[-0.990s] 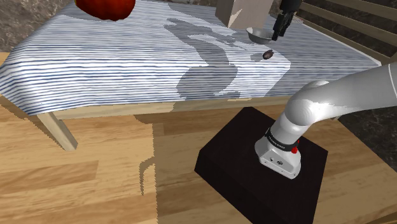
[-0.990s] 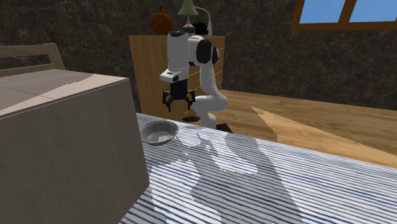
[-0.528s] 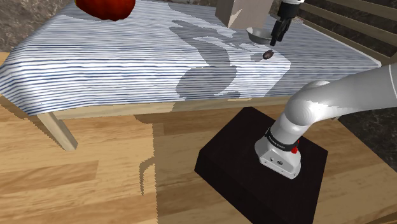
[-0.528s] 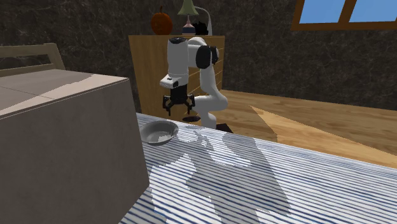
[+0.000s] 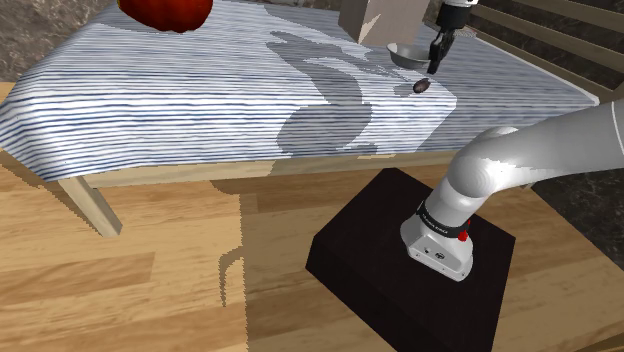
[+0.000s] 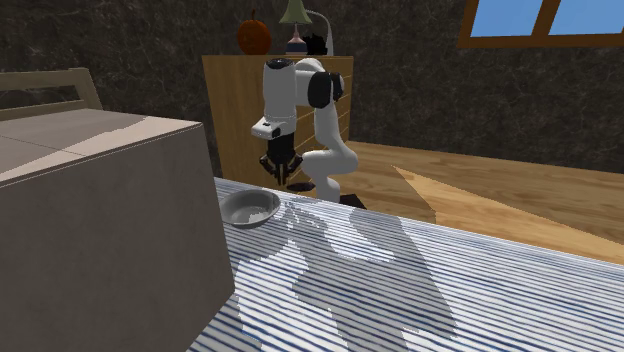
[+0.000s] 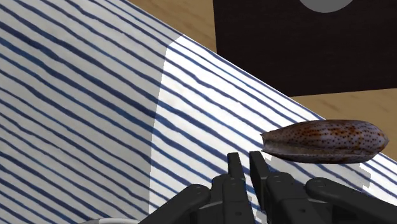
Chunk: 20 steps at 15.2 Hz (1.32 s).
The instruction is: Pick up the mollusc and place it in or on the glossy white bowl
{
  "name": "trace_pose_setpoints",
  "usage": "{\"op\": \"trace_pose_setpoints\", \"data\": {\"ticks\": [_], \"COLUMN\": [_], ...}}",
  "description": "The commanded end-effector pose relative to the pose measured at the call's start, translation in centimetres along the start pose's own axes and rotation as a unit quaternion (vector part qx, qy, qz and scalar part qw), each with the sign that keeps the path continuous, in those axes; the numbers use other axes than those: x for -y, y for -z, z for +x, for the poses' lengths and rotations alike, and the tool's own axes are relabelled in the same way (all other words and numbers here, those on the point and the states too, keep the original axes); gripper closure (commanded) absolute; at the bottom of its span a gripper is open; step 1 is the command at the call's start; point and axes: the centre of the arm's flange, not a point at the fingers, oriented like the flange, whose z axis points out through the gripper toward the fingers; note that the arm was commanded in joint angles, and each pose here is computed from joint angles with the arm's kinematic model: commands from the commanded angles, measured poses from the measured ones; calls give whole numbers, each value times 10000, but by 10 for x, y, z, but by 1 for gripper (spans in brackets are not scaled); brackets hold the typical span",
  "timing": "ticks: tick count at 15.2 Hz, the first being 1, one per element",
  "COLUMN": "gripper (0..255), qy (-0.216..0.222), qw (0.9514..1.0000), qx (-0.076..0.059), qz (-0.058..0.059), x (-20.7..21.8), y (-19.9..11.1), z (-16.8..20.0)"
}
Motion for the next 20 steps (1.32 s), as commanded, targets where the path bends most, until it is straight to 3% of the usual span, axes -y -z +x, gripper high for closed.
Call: {"op": "trace_pose_setpoints", "data": {"ticks": [1,6,7,8,9,10,11,12,13,14,15,16,17,20], "gripper": [255,255,0,0,0,0,0,0,0,0,0,0,0,0], "qy": [0,0,0,1435,2840,1304,1304,2439,3540,4593,5582,6496,6840,6839], "qw": [10000,10000,10000,9893,9576,9910,9910,9690,9338,8858,8257,7543,7226,7226], "qx": [0,0,0,-248,-490,-286,-286,-371,-450,-524,-590,-649,-670,-670], "qz": [0,0,0,18,36,46,46,-109,-262,-412,-556,-692,-745,-745], "x": [0,0,0,11,20,11,11,27,42,56,68,78,81,81], "y": [0,0,0,-1,-2,-2,-2,-1,0,0,0,-1,-2,-17], "z": [0,0,0,-3,-8,-5,-5,-5,-9,-16,-26,-38,-44,-41]}}
